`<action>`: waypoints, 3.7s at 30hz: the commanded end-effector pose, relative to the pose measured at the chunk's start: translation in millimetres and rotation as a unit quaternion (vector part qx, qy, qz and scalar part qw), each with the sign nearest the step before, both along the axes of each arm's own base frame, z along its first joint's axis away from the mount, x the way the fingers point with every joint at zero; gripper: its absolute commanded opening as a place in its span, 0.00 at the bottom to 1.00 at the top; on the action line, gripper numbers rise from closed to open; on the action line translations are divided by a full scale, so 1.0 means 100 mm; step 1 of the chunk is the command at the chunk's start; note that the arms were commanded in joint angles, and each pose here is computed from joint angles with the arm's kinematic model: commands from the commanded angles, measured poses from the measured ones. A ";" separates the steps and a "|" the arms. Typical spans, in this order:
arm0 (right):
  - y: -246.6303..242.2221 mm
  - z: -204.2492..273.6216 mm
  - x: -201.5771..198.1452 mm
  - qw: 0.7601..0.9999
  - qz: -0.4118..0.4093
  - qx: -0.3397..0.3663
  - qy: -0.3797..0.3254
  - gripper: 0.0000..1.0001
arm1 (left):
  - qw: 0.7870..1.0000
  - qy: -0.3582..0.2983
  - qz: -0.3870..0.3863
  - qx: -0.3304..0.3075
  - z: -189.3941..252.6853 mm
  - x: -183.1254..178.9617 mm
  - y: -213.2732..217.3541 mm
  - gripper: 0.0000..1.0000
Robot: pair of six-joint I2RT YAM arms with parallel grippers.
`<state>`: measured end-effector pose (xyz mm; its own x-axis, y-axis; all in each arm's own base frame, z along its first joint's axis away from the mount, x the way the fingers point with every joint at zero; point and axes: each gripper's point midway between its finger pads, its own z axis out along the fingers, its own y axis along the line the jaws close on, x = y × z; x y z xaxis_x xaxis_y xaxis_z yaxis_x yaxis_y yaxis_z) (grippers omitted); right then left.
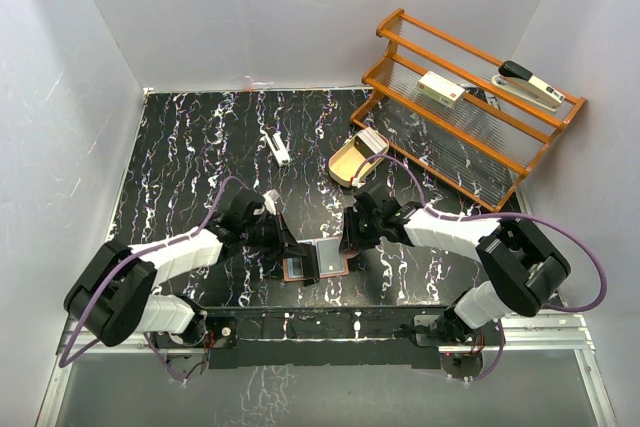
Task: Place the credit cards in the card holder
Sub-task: Insert the credit card into the card holder.
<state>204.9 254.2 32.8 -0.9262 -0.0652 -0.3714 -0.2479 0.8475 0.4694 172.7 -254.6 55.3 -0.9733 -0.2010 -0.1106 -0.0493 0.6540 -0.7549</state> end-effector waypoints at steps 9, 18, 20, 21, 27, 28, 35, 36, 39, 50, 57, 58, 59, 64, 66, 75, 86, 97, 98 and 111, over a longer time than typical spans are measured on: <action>0.00 -0.01 0.10 1.000 0.002 -0.007 -0.031 0.16 | 1.000 0.005 -0.013 -0.007 -0.08 0.00 0.01 0.00; 0.11 0.33 0.17 0.998 -0.004 0.030 -0.053 0.27 | 1.000 0.009 -0.019 -0.013 -0.09 0.04 -0.04 0.00; 0.14 0.37 0.20 0.998 -0.006 0.036 -0.058 0.29 | 1.000 0.010 -0.019 -0.012 -0.09 0.04 -0.05 0.00; 0.15 0.37 0.21 0.998 -0.006 0.036 -0.058 0.29 | 1.000 0.010 -0.019 -0.012 -0.08 0.05 -0.04 0.00; 0.15 0.13 0.19 0.999 0.001 0.012 -0.035 0.28 | 1.000 0.012 -0.021 -0.009 -0.08 0.05 -0.05 0.00; 0.13 0.07 0.18 1.000 -0.002 0.003 -0.031 0.27 | 1.000 0.013 -0.019 -0.007 -0.08 0.05 -0.04 0.00; 0.00 -0.12 0.14 0.999 -0.008 -0.034 -0.023 0.19 | 1.000 0.008 -0.011 -0.002 -0.04 0.09 -0.03 0.00; -0.01 -0.12 0.14 0.999 -0.008 -0.037 -0.024 0.18 | 1.000 0.008 -0.009 -0.002 -0.04 0.09 -0.03 0.00; -0.03 -0.14 0.13 0.999 -0.010 -0.040 -0.025 0.16 | 1.000 0.006 -0.010 -0.005 -0.02 0.10 -0.04 0.00; -0.03 -0.16 0.10 0.999 -0.007 -0.037 -0.022 0.15 | 1.000 0.009 -0.011 -0.013 0.00 0.12 -0.05 0.00; -0.04 -0.16 0.11 0.999 -0.008 -0.037 -0.025 0.15 | 1.000 0.004 -0.015 -0.018 0.09 0.14 -0.08 0.00; -0.04 -0.15 0.11 0.999 -0.008 -0.036 -0.025 0.15 | 1.000 0.004 -0.015 -0.018 0.09 0.14 -0.08 0.00; -0.04 -0.15 0.11 0.999 -0.007 -0.036 -0.025 0.15 | 1.000 0.006 -0.016 -0.017 0.07 0.14 -0.08 0.00; -0.03 -0.13 0.12 0.999 -0.007 -0.032 -0.028 0.15 | 1.000 0.018 -0.017 -0.008 -0.05 0.12 -0.07 0.00; -0.02 -0.12 0.12 0.999 -0.007 -0.032 -0.029 0.15 | 0.999 0.025 -0.018 -0.005 -0.12 0.10 -0.06 0.00; -0.03 -0.13 0.11 0.999 -0.005 -0.031 -0.029 0.15 | 0.999 0.043 -0.013 0.008 -0.28 0.08 -0.03 0.00; -0.02 -0.13 0.10 0.999 -0.003 -0.028 -0.028 0.14 | 0.998 0.021 -0.005 0.051 -0.41 0.18 0.06 0.00; 0.00 -0.13 0.07 1.000 -0.015 -0.014 -0.019 0.14 | 0.999 0.013 0.011 0.048 -0.47 0.24 0.05 0.00; 0.00 -0.12 0.07 1.000 -0.017 -0.012 -0.018 0.14 | 0.999 0.012 0.014 0.046 -0.47 0.25 0.05 0.00; 0.01 -0.11 0.03 0.999 -0.036 0.004 -0.009 0.14 | 0.997 0.001 0.070 0.016 -0.49 0.27 0.09 0.00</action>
